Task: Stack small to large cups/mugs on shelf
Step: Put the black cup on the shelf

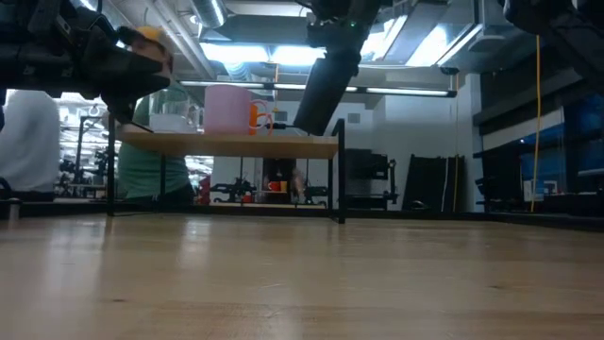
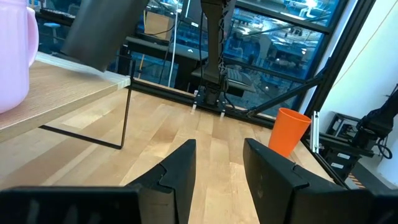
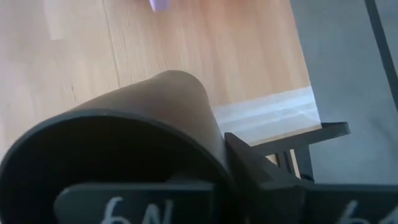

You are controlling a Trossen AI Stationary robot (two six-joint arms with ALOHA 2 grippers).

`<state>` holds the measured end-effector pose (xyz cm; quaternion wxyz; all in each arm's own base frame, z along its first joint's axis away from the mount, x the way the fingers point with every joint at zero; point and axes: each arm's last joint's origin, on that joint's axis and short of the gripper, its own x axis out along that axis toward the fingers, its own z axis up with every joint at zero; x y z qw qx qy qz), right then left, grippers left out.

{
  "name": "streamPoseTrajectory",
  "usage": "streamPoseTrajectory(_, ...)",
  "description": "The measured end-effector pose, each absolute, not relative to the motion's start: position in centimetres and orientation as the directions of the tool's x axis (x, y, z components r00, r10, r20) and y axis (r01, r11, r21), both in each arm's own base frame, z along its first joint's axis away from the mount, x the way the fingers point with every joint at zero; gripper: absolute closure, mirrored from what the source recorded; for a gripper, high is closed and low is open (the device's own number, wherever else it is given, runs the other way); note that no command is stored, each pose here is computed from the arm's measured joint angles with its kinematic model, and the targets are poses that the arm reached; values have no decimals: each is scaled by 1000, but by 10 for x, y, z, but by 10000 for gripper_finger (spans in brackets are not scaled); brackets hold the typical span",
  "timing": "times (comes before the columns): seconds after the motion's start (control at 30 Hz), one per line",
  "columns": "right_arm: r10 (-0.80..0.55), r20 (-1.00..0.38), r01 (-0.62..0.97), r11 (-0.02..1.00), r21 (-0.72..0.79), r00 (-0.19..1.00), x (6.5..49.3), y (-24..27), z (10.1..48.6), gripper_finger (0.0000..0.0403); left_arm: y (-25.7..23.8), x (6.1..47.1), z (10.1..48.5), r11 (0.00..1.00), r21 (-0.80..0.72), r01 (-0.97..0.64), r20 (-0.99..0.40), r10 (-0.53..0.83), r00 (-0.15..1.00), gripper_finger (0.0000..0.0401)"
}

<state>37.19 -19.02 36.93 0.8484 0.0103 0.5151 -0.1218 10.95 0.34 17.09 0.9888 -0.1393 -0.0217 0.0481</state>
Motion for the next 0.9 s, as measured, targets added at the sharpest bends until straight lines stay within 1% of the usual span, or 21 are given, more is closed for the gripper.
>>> streamPoseTrajectory(0.13, -197, -876, 219, 970, -108, 439, 372, -191, 369, 371, 3, 110, 171, 957, -278, -89, 29, 101, 994, 273)
streamPoseTrajectory(0.5, -196, -876, 218, 970, -108, 440, 372, -191, 369, 363, 3, 110, 171, 957, -278, -89, 29, 101, 994, 273)
streamPoseTrajectory(0.9, -218, -848, 207, 969, -131, 483, 376, -193, 372, 288, 3, 110, 171, 957, -278, -89, 29, 101, 994, 273)
